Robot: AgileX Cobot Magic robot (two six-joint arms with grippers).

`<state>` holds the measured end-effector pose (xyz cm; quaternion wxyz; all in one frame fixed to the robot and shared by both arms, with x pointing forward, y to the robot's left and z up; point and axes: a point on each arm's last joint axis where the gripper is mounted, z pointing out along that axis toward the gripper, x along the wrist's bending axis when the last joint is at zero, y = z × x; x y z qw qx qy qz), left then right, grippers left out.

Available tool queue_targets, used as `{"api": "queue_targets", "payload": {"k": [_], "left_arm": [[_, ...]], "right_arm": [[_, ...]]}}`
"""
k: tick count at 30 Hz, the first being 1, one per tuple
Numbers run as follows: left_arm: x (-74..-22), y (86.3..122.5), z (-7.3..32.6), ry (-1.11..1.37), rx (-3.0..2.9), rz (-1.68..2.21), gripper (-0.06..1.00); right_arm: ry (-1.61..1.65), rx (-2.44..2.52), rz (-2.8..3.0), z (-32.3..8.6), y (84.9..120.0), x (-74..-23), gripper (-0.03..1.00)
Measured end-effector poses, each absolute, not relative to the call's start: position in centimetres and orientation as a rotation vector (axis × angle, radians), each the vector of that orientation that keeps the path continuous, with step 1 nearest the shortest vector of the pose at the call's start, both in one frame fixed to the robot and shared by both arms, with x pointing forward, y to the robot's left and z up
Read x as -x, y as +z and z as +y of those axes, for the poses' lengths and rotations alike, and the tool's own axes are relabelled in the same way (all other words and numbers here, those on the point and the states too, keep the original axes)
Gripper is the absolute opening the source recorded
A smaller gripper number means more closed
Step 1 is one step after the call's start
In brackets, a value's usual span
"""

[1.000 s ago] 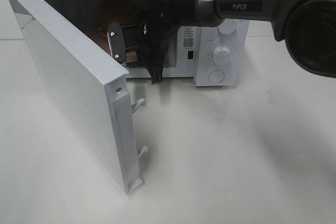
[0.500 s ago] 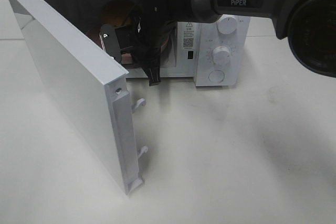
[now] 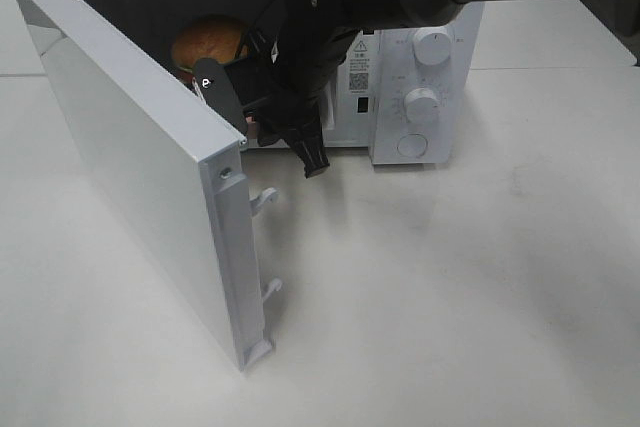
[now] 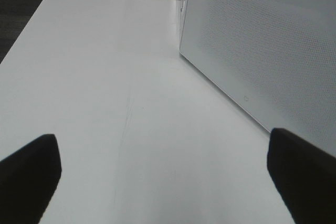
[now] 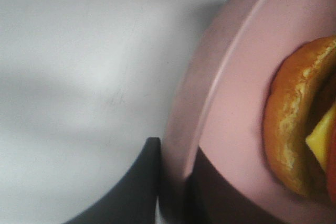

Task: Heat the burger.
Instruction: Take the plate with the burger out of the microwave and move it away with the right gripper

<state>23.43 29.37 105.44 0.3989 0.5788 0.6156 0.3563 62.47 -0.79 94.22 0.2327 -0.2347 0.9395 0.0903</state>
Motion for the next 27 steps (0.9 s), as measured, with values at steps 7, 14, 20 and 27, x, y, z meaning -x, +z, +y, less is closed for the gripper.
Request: {"api": "queue_targets", "payload": {"k": [7,14,20,27], "left_arm": [[-23.4,105.4,29.4,0.902,-1.465,1.558,0.99],[-23.4,105.4,29.4,0.903,-1.465,1.558,0.99],[-23.4,105.4,29.4,0.903,-1.465,1.558,0.99],[-23.4,105.4,29.4,0.903,-1.465,1.558,0.99]], "right_arm": [[0.264,0.677,2.581,-1.9,94.6,-62.1,0.09],[0.303,0.756,2.591,-3.0,95.5,-61.5,0.09],[0.310,0.772,2.606,-3.8,96.3,-61.2,0.09],[0.316,0.798,2.610,-4.5,97.1,-60.0,0.09]]}}
